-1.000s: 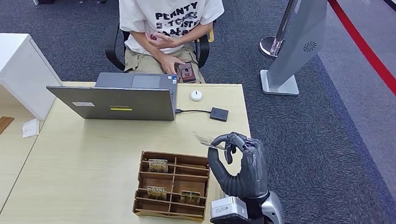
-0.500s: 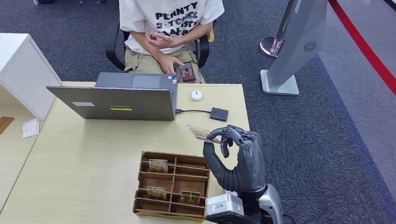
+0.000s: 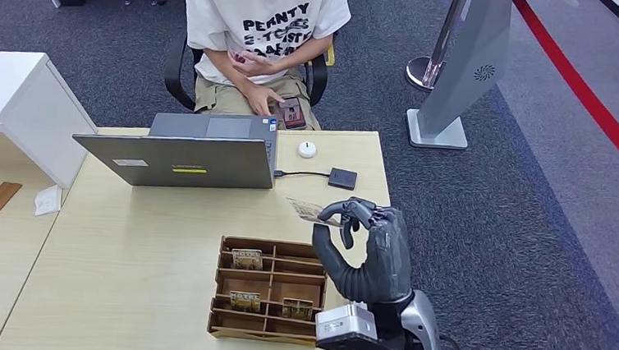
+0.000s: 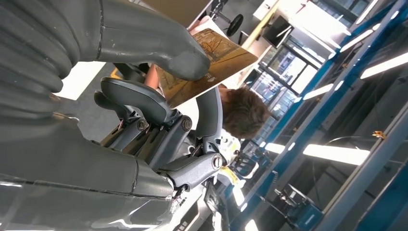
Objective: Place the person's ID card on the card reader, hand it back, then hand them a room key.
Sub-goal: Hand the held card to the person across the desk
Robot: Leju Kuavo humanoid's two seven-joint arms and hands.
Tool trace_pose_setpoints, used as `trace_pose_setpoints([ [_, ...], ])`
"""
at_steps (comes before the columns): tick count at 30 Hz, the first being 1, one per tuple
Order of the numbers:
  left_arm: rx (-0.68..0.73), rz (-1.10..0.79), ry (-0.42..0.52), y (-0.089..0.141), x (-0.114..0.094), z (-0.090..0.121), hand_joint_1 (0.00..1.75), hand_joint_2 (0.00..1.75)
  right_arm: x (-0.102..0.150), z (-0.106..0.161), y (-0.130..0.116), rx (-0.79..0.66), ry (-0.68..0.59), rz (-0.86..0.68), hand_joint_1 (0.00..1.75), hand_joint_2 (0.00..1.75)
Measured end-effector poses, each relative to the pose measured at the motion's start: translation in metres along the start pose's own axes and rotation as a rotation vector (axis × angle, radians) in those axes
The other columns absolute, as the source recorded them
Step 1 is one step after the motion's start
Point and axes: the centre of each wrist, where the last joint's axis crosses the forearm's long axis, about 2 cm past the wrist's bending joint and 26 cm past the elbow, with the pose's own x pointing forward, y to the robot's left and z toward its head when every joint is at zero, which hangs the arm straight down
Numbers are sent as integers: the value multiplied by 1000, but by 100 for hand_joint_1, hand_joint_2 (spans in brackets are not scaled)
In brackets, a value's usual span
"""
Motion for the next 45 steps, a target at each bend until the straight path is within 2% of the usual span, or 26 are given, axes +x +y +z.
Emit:
trace_pose_setpoints([
  [4,7,-21,11,1,0,-1,0,0,-2,-6,2,29,14,27,175,175],
  [14,32,-106,-17,1,1,0,0,0,-32,-52,13,141,67,125,175,175],
  [29,53,-176,-51,0,3,1,0,0,-56,-92,26,181,125,272,175,175],
  [45,56,-199,-66,-5,6,4,0,0,-51,-111,42,140,152,301,175,175],
])
